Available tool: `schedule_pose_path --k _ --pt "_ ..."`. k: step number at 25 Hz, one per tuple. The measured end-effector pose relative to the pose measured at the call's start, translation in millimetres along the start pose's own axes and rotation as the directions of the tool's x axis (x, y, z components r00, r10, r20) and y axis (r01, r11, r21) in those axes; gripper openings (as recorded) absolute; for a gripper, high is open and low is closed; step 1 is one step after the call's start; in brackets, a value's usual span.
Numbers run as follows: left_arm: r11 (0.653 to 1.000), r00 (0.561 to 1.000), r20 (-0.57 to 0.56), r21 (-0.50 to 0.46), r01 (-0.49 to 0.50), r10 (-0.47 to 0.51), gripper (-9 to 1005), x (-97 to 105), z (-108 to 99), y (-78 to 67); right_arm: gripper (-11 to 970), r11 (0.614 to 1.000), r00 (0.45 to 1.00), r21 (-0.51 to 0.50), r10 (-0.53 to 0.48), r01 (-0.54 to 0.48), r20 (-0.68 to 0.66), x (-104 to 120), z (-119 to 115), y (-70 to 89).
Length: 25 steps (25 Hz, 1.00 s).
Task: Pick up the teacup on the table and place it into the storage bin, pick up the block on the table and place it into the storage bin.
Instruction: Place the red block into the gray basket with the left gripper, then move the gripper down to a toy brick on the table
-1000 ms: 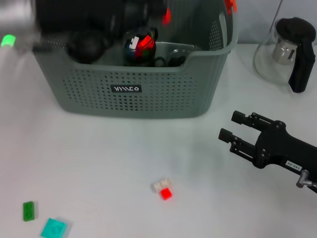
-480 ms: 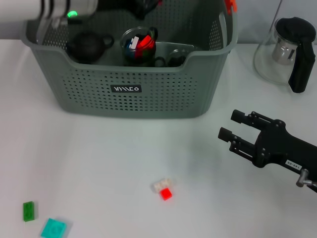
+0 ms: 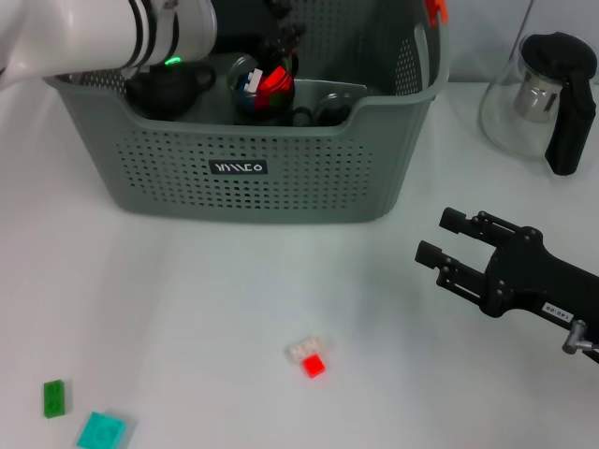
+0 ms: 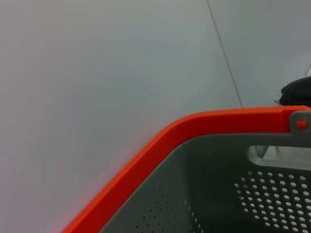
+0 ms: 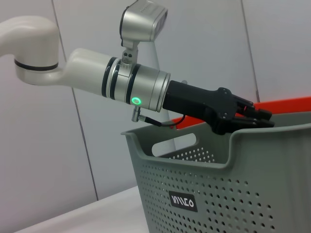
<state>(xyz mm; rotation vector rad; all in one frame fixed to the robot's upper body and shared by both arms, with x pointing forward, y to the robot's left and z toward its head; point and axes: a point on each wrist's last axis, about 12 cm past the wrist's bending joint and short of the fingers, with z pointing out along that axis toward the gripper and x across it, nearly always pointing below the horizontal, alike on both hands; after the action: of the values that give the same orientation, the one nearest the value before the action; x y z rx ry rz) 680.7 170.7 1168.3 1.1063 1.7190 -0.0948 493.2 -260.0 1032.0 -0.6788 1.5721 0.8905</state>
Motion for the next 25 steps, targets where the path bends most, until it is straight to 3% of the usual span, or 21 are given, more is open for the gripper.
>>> schedule_pose_path --k 5,7,11,13,18,22,25 --pt "0.999 0.999 0.034 -0.021 0.030 -0.029 192 -7 -4 -0.1 638 1.000 1.000 0.001 0.001 -0.001 0.000 0 0 0.1" --pt "0.999 0.998 0.048 -0.020 0.050 -0.049 410 -7 -10 0.0 638 1.000 1.000 0.001 0.001 -0.001 -0.001 0 -1 0.2" --pt "0.985 0.972 0.161 0.063 0.161 -0.169 550 2 -42 -4.2 638 1.000 1.000 0.004 0.004 -0.004 -0.001 1 -2 0.7" --pt "0.966 0.941 0.238 0.155 0.208 -0.241 620 16 -63 -11.6 638 1.000 1.000 0.008 0.004 -0.004 -0.003 2 -3 0.4" --pt "0.936 0.896 0.343 0.301 0.180 -0.283 623 71 -103 -41.5 639 1.000 1.000 0.014 0.003 -0.003 -0.001 1 -2 -0.9" --pt "0.913 0.901 0.332 0.382 0.143 -0.280 626 120 -119 -78.7 639 1.000 1.000 0.013 0.001 -0.001 0.001 0 -1 -1.3" --pt "0.890 0.916 0.274 0.428 0.156 -0.292 627 144 -123 -101.7 639 1.000 1.000 0.015 0.001 -0.001 0.000 0 -1 -1.6"
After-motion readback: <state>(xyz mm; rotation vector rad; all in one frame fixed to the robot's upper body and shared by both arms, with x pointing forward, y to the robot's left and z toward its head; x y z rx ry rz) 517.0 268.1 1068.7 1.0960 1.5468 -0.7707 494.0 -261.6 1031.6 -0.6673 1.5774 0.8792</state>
